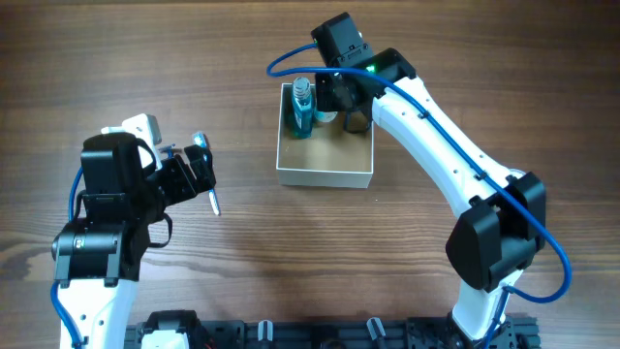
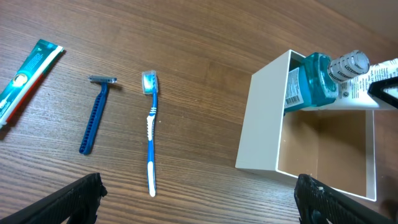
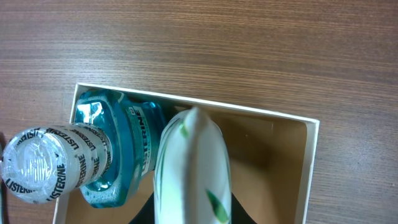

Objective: Pack container
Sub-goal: 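Place the Pantene tube upright in the box beside the bottle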

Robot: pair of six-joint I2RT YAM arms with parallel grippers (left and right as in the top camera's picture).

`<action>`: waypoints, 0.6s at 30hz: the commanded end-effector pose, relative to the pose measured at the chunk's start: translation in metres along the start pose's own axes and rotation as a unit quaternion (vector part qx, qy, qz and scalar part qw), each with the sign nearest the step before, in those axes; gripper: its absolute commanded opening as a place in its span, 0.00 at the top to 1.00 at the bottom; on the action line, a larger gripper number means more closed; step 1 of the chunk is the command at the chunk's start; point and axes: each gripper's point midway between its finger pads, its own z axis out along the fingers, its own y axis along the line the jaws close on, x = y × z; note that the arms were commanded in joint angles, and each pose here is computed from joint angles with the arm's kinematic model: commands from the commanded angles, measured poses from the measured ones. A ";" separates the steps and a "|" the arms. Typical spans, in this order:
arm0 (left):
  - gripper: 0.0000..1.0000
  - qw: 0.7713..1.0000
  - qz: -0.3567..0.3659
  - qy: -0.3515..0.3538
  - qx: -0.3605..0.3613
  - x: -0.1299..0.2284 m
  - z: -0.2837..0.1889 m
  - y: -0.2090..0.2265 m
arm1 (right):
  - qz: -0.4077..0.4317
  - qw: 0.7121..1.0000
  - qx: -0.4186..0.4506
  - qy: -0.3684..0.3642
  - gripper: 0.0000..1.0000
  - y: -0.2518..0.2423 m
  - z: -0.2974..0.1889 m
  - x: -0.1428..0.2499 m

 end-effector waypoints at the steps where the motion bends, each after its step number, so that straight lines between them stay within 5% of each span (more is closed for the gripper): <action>1: 0.00 1.000 0.000 -0.004 0.014 -0.005 -0.004 -0.007 | 0.009 1.000 -0.019 -0.013 0.91 0.008 -0.005 -0.008; 2: 0.00 1.000 0.000 -0.004 0.014 -0.005 -0.004 -0.007 | 0.009 1.000 -0.027 -0.011 0.80 0.010 -0.006 -0.007; 3: 0.00 1.000 0.000 -0.004 0.014 -0.005 -0.004 -0.007 | 0.009 0.999 -0.035 -0.007 0.53 0.013 -0.006 -0.006; 4: 0.00 1.000 0.000 -0.004 0.014 -0.005 -0.004 -0.007 | 0.009 0.999 -0.039 -0.005 0.42 0.014 -0.006 -0.005; 18: 0.00 1.000 0.001 -0.005 0.014 -0.005 -0.004 -0.007 | -0.006 0.999 -0.047 -0.004 0.37 0.017 -0.007 -0.005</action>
